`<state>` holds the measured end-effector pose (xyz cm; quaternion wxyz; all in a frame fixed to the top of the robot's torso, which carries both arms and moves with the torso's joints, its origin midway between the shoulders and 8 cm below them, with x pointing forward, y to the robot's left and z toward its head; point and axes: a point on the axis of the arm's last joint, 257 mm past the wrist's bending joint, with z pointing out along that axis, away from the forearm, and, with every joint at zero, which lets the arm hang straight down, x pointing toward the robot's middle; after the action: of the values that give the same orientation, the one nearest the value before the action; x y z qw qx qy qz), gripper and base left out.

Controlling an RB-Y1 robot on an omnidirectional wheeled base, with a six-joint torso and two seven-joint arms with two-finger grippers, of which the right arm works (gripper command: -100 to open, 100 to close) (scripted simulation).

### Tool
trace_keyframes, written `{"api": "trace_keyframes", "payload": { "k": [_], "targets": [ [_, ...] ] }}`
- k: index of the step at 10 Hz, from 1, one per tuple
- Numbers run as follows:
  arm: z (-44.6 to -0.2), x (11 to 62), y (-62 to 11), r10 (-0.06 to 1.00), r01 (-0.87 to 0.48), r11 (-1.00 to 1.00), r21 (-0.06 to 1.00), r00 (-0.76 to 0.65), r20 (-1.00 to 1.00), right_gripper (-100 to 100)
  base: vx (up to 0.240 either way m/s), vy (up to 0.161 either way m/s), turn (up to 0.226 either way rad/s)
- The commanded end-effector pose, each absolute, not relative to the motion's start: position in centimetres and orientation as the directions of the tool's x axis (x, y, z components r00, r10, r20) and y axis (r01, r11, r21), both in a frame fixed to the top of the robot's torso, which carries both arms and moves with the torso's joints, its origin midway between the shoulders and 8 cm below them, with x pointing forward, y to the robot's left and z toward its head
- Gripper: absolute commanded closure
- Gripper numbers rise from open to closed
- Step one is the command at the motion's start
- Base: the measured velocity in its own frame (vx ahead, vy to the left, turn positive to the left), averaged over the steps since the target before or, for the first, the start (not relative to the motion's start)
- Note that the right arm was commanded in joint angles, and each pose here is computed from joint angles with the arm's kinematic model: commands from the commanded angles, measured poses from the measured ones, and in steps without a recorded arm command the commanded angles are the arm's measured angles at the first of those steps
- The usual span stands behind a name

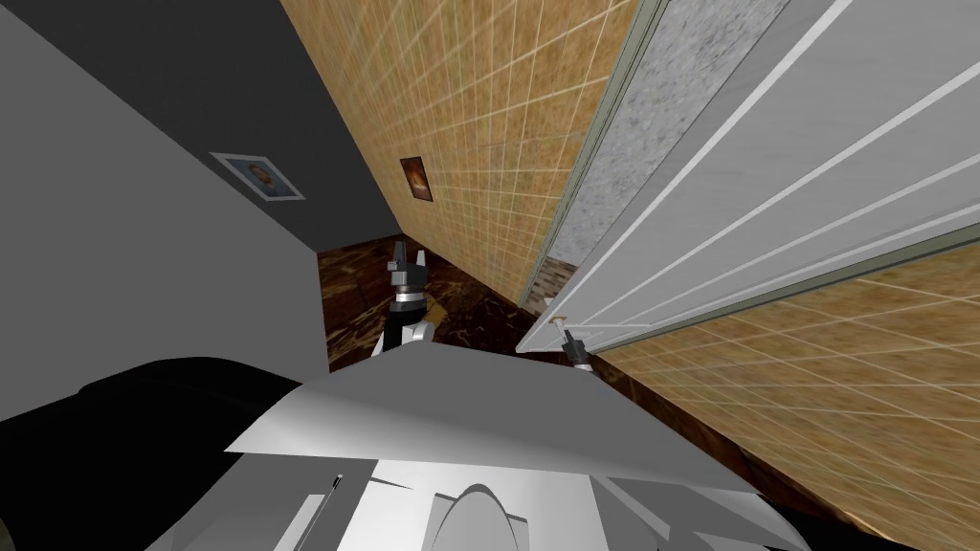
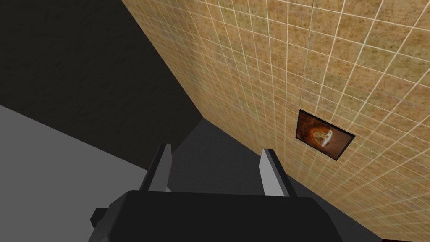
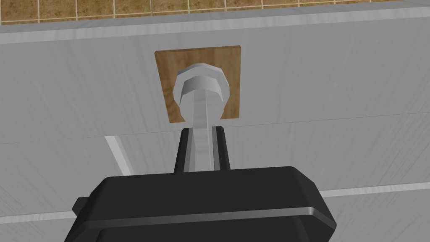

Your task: Pull the door open

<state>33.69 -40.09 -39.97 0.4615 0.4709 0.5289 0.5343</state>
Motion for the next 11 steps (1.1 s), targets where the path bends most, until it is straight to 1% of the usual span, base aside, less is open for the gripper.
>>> {"api": "trace_keyframes", "payload": {
  "k": [1, 3, 5, 6, 8, 10, 11],
  "targets": [
    [-40.3, 33.7, -38.9, 0.989, 0.012, -0.025, 1.000, -0.144, 0.027, 100, -0.051, -0.021, 0.033],
    [-40.3, 34.1, -38.4, 0.989, 0.012, -0.025, 1.000, -0.146, 0.027, 100, -0.041, -0.026, 0.031],
    [-41.0, 34.0, -38.4, 0.990, 0.033, -0.016, 0.999, -0.138, 0.020, 100, -0.126, -0.067, 0.102],
    [-40.3, 34.5, -37.9, 0.989, 0.012, -0.025, 1.000, -0.149, 0.026, 100, -0.062, -0.019, -0.023],
    [-40.2, 35.1, -37.2, 0.988, 0.010, -0.022, 1.000, -0.152, 0.024, 100, -0.083, -0.039, 0.036],
    [-40.0, 35.7, -36.6, 0.988, 0.008, -0.019, 1.000, -0.154, 0.020, 100, -0.167, -0.117, 0.109],
    [-39.9, 35.9, -36.4, 0.988, 0.008, -0.017, 1.000, -0.155, 0.018, 100, -0.109, -0.061, 0.053]
  ]
}}
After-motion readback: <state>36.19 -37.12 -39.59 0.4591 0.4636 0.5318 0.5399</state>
